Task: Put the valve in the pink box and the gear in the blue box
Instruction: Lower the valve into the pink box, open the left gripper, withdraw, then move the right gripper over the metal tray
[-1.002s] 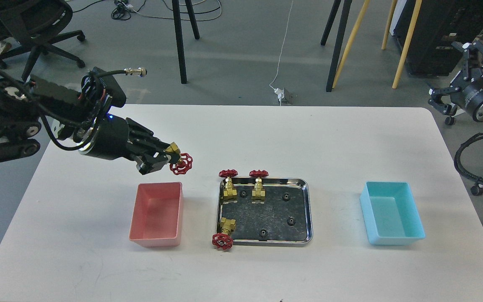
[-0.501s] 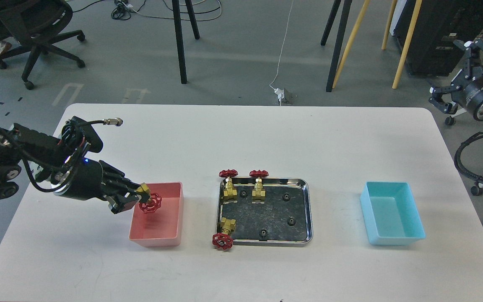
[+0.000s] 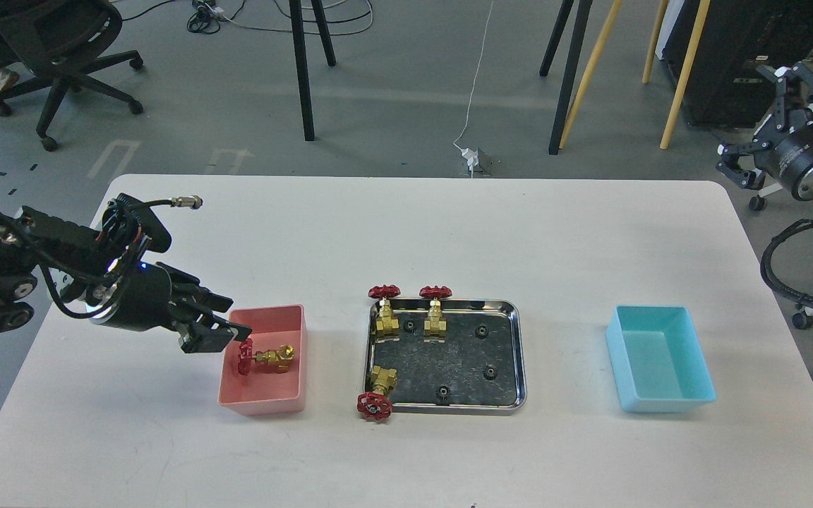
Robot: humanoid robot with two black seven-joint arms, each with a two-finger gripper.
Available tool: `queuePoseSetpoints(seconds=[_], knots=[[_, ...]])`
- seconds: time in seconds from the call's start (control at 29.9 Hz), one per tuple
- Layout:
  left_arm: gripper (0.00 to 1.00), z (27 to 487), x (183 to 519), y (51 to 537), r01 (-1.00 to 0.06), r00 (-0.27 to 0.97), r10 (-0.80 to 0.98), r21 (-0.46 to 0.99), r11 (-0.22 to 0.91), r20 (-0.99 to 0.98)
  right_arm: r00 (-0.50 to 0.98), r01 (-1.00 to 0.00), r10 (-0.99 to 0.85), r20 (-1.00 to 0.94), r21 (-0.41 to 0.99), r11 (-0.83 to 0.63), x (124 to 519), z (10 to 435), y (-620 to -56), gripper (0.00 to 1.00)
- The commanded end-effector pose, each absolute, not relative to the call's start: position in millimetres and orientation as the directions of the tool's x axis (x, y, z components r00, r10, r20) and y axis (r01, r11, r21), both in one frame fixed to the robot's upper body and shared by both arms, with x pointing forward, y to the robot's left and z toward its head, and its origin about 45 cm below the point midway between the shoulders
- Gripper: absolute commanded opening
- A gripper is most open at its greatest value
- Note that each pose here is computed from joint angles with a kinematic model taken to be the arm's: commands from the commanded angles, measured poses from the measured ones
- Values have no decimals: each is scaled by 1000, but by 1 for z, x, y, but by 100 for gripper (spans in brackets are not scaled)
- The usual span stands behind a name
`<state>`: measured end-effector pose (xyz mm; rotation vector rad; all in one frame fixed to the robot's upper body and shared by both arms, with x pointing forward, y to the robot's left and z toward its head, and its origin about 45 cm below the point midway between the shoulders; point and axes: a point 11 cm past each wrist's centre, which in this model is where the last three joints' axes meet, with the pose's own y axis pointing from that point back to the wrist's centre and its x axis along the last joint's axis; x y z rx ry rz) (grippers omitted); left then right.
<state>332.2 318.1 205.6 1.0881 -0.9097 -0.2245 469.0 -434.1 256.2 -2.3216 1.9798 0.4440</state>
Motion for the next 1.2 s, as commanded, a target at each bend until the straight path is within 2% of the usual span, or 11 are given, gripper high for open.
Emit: queuePoseSetpoints(seconds=[0.0,0.17,0.27,0.37,0.53,0.63,0.77,0.9,1.07,1.17], knots=[[81,221,344,311,-307,618,-531,800,516,580,200,-964,-947,-250,125,-236,483,267,-405,99],[84,256,367,286,-397,600,-385,679,618,701,415,-888,-909,-29,204,-412,504,301,-341,99],[85,278,379,272,-453,632,-206,572,683,747,530,-832,-833,161,289,-473,507,313,-313,99],[85,310,396,256,-528,654,46,412,743,755,627,-775,-710,321,355,-524,505,325,-283,99],[85,342,412,238,-618,692,421,180,765,586,765,-643,-444,467,507,-575,479,317,-233,99],[85,347,418,236,-664,697,562,103,741,445,816,-559,-282,505,563,-608,452,308,-211,99],[85,354,426,214,-679,707,646,21,733,287,862,-416,-25,506,680,-604,408,277,-187,99],[85,359,428,195,-665,731,660,-34,746,177,858,-378,80,507,729,-571,396,277,-182,99],[85,355,427,178,-648,748,650,-64,759,137,821,-363,200,535,759,-540,390,282,-173,99],[86,351,427,177,-650,747,653,-71,757,120,785,-318,317,532,785,-531,372,270,-163,99]])
